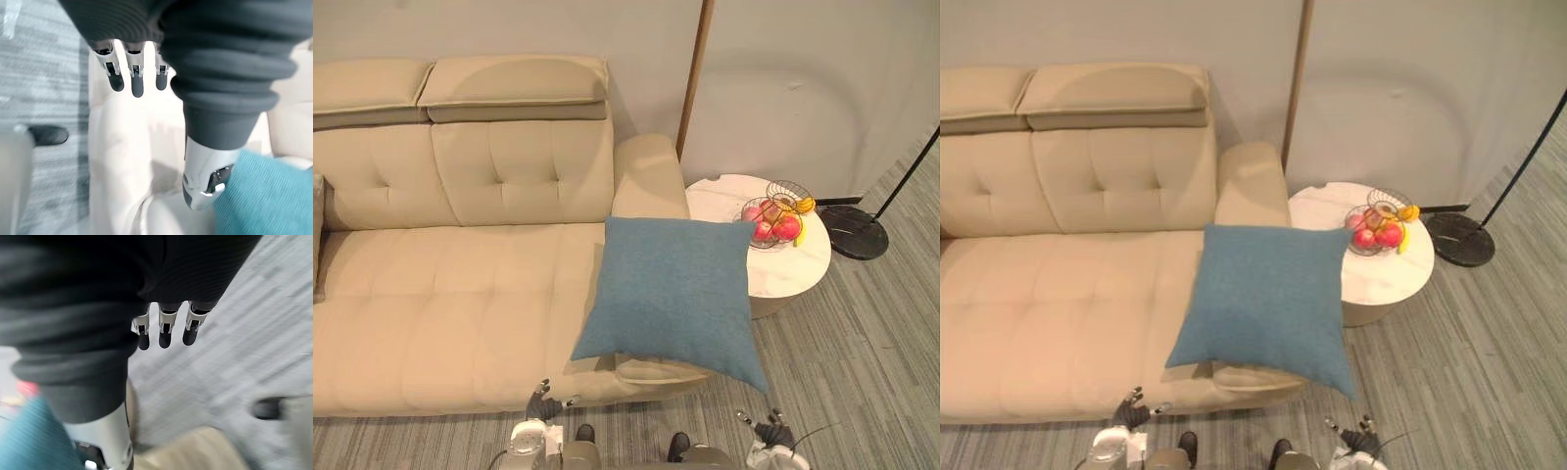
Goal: Pick up cushions and gather them together orderly.
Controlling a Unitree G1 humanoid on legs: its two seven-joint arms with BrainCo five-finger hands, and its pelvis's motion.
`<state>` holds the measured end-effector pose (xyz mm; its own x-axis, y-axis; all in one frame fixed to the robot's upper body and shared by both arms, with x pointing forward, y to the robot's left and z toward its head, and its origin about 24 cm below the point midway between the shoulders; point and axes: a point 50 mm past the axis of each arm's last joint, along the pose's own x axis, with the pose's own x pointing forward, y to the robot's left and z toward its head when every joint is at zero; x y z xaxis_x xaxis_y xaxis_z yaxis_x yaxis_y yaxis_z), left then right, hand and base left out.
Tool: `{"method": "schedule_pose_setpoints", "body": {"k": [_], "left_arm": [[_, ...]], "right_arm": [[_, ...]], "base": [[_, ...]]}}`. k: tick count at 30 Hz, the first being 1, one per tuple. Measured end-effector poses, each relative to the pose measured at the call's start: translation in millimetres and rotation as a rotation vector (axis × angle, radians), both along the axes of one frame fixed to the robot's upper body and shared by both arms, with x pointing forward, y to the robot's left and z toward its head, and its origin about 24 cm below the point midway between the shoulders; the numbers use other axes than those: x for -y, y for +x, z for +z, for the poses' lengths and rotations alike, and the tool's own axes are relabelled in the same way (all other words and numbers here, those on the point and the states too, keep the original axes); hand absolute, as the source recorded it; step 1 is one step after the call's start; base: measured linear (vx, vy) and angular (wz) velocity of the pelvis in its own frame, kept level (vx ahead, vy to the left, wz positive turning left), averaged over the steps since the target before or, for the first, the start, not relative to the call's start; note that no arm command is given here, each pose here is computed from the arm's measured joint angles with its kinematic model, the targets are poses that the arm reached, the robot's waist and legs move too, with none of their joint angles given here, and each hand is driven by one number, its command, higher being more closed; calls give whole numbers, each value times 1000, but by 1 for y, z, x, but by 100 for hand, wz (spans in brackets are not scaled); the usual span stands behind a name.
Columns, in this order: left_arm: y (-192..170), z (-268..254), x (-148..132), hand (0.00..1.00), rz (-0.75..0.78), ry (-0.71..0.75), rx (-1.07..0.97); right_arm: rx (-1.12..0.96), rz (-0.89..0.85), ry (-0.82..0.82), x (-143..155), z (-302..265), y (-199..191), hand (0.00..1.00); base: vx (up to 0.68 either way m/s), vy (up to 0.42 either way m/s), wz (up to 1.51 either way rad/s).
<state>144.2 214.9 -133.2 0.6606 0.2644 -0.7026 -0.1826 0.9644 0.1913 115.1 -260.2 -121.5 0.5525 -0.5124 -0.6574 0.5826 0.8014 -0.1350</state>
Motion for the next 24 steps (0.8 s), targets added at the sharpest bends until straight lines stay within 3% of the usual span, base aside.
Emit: {"method": "schedule_pose_setpoints", "body": {"k": [3, 8, 18, 24], "left_arm": [[4, 11, -23, 0, 48, 42, 51], [15, 33, -50, 0, 98, 94, 160], [46, 65, -44, 0, 85, 77, 368], [54, 60, -15, 0, -2, 22, 363]], "right_arm": [[132, 16, -143, 36, 35, 18, 0], [323, 69, -300, 64, 86, 39, 0], [467, 267, -304, 41, 114, 80, 0], [471, 377, -220, 8, 103, 95, 0]], "base": [[50, 4, -4], [57, -5, -3], [41, 3, -8], [-25, 16, -3]]}}
